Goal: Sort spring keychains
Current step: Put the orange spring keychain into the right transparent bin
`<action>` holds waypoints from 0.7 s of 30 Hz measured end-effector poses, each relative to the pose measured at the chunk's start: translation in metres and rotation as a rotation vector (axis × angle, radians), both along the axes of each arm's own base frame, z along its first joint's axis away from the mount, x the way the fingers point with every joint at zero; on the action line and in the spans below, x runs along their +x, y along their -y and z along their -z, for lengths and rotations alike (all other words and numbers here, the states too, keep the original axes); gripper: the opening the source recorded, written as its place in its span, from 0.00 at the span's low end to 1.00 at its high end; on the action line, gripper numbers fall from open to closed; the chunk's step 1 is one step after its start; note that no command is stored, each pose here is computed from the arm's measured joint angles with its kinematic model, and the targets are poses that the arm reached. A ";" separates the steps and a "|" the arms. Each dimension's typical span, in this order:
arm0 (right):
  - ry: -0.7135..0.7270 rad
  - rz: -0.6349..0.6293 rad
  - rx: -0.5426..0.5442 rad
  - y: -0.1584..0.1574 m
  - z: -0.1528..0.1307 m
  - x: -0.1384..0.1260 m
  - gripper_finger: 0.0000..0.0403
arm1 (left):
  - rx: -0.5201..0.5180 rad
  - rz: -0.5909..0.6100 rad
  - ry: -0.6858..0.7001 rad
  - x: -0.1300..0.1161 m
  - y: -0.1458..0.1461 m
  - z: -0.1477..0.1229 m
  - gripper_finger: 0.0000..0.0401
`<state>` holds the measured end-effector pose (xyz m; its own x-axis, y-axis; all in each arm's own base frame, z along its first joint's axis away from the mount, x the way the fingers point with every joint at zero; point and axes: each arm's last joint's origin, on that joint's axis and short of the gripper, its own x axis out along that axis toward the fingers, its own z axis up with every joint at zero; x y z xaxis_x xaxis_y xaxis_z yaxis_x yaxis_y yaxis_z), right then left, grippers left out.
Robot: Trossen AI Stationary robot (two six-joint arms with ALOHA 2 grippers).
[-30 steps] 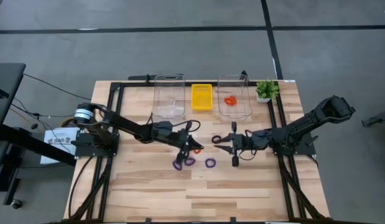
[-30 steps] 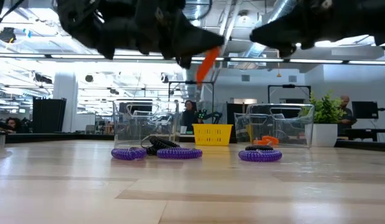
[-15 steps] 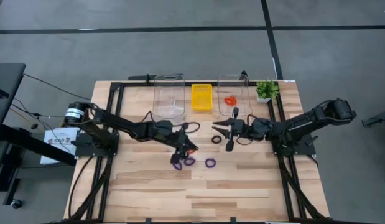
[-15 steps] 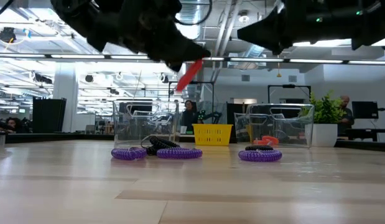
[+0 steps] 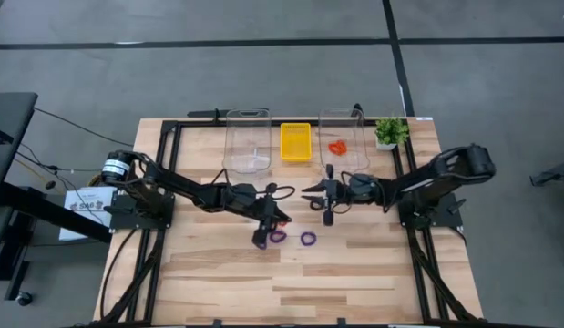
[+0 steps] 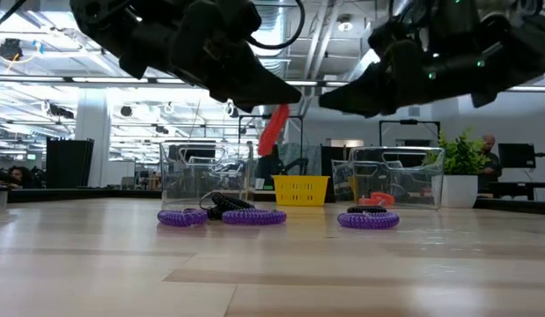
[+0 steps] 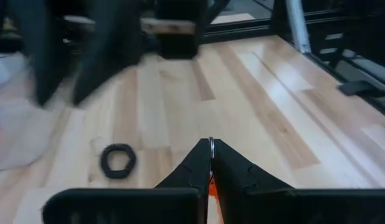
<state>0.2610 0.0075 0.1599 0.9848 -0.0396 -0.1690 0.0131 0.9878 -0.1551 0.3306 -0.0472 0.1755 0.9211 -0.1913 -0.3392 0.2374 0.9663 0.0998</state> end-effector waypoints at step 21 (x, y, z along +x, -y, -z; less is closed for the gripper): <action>-0.092 -0.173 0.004 -0.017 0.027 0.034 0.17 | 0.021 -0.144 0.055 0.004 -0.019 -0.005 0.04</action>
<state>0.2949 0.0243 0.1332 0.9572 0.1303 -0.2583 -0.1714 0.9747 -0.1435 0.3344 -0.0283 0.1803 0.9557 -0.0497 -0.2903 0.0906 0.9875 0.1292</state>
